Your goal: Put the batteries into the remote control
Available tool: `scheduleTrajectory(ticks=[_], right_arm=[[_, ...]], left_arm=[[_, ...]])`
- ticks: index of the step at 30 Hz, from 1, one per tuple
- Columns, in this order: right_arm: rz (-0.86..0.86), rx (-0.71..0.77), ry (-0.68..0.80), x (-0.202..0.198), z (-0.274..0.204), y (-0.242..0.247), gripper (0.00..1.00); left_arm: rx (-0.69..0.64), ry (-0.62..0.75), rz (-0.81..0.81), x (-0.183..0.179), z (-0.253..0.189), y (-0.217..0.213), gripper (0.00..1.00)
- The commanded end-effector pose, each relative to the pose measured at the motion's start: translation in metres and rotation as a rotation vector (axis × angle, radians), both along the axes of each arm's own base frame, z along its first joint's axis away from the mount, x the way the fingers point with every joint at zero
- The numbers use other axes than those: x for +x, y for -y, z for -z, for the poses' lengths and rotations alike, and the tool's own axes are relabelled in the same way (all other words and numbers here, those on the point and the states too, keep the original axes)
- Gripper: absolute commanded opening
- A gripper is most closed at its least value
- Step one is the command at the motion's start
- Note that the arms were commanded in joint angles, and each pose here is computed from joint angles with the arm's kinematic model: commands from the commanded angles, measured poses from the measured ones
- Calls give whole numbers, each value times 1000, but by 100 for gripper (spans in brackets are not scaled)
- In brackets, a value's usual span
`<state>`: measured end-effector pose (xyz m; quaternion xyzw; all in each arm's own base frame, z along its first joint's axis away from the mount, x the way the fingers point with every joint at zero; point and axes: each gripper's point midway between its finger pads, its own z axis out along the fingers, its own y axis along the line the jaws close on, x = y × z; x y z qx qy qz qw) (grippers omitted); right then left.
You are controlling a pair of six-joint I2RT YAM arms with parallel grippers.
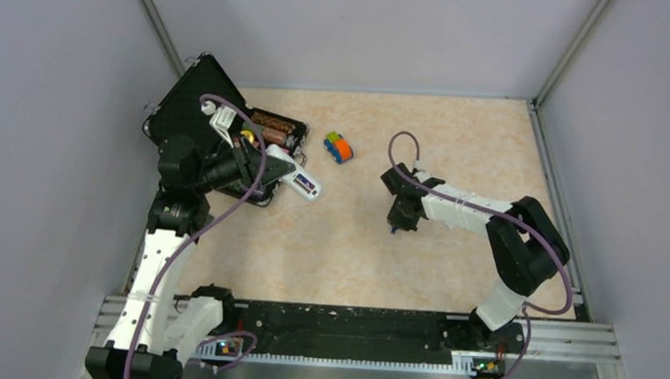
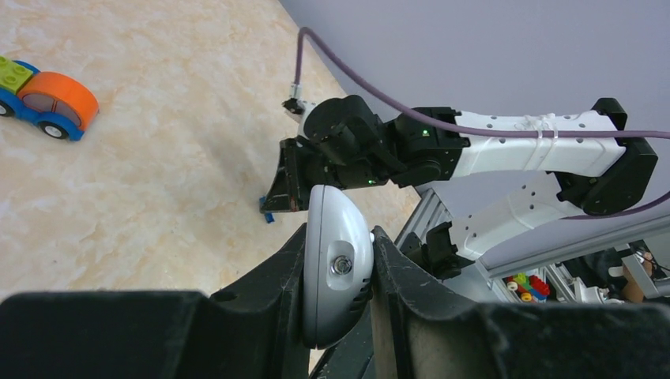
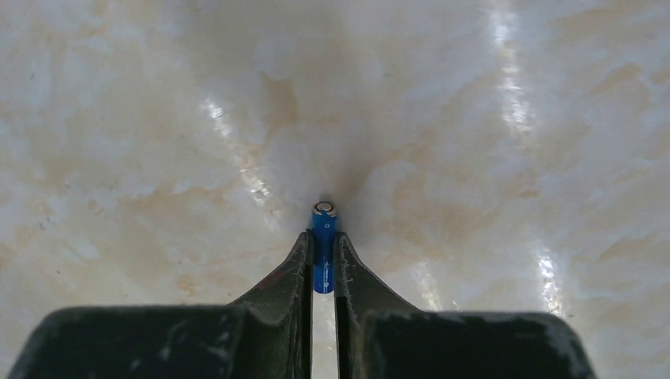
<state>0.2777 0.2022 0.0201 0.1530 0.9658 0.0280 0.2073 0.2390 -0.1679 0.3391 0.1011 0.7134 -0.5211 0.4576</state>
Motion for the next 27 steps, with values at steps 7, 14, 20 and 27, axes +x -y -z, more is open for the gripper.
scheduleTrajectory(ticks=[7, 14, 20, 27], right_arm=[[619, 298, 47, -2, -34, 17, 0], [812, 297, 3, -18, -21, 31, 0], [873, 296, -19, -25, -12, 35, 0], [883, 311, -37, -25, -14, 34, 22]], left_arm=[[-27, 73, 13, -4, -12, 2, 0], [-29, 68, 9, -4, -10, 1, 0], [-28, 71, 3, -3, -11, 1, 0], [-27, 69, -13, 1, -10, 0, 0]])
